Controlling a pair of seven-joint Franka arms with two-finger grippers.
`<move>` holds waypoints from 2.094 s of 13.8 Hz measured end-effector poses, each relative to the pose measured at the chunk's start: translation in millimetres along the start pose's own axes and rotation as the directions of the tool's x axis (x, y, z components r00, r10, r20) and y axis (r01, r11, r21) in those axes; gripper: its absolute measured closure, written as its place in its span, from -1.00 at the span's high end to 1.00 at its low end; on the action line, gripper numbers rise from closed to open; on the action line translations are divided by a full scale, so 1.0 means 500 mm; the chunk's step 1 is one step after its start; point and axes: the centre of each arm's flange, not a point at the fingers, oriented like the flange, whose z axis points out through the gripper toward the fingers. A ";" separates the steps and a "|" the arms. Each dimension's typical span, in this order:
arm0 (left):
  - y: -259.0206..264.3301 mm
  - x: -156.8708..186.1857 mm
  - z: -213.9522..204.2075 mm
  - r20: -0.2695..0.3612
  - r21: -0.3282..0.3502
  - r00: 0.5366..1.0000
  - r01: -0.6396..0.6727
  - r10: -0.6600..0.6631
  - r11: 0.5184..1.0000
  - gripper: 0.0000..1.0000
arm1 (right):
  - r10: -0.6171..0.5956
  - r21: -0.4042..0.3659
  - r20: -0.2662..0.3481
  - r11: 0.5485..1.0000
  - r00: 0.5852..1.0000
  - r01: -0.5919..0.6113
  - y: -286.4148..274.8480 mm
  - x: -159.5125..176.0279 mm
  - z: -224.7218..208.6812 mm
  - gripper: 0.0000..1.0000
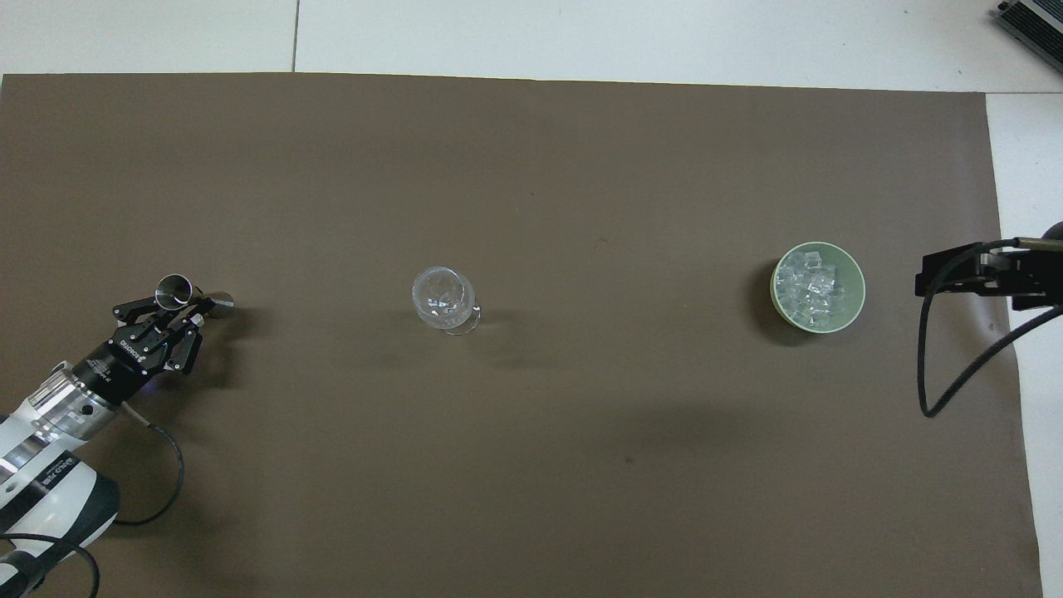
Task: Pour wine and add ice with both arms
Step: 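Close the left gripper on the silver jigger, then lift the jigger with the left gripper and carry it to the glass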
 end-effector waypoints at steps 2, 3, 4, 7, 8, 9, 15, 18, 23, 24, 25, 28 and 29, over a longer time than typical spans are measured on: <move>0.000 -0.001 0.001 0.003 0.002 1.000 0.000 0.000 1.000 -0.58 | 0.000 0.000 0.000 1.000 1.000 0.000 0.000 0.000 0.000 1.00; 0.000 -0.002 0.001 0.007 0.003 1.000 -0.001 0.001 1.000 -0.58 | 0.000 0.000 0.000 1.000 1.000 0.000 0.000 0.000 0.000 1.00; 0.000 -0.004 0.003 0.013 0.006 1.000 -0.002 0.002 1.000 -0.58 | 0.000 0.000 0.000 1.000 1.000 0.000 0.000 0.000 0.000 1.00; 0.000 -0.013 0.013 0.035 0.004 0.999 -0.008 0.008 1.000 -0.58 | 0.000 0.000 0.000 1.000 1.000 0.000 0.000 0.000 0.000 1.00; -0.005 -0.021 0.026 0.047 0.001 0.999 -0.012 0.012 1.000 -0.58 | 0.000 0.000 0.000 1.000 1.000 0.000 0.000 0.000 0.000 1.00; -0.014 -0.034 0.046 0.058 0.004 0.998 -0.020 0.020 1.000 -0.58 | 0.000 0.000 0.000 1.000 1.000 0.000 0.000 0.000 0.000 1.00; -0.112 -0.196 0.177 -0.013 -0.004 0.989 -0.146 0.146 0.989 -0.58 | 0.000 0.000 0.000 1.000 1.000 0.000 0.000 0.000 0.000 1.00; -0.176 -0.279 0.222 -0.064 -0.024 0.978 -0.201 0.199 0.979 -0.58 | 0.000 0.000 0.000 1.000 1.000 0.000 0.000 0.000 0.000 1.00; -0.257 -0.358 0.277 -0.128 -0.017 0.957 -0.264 0.260 0.964 -0.58 | 0.000 0.000 0.000 1.000 1.000 0.000 0.000 0.000 0.000 1.00; -0.268 -0.363 0.283 -0.141 -0.014 0.953 -0.272 0.267 0.962 -0.58 | 0.000 0.000 0.000 1.000 1.000 0.000 0.000 0.000 0.000 1.00; -0.277 -0.368 0.287 -0.153 -0.012 0.950 -0.279 0.274 0.960 -0.58 | 0.000 0.000 0.000 1.000 1.000 0.000 0.000 0.000 0.000 1.00; -0.303 -0.381 0.293 -0.185 -0.008 0.938 -0.300 0.294 0.954 -0.58 | 0.000 0.000 0.000 1.000 1.000 0.000 0.000 0.000 0.000 1.00; -0.313 -0.389 0.296 -0.193 -0.009 0.934 -0.308 0.300 0.951 -0.58 | 0.000 0.000 0.000 1.000 1.000 0.000 0.000 0.000 0.000 1.00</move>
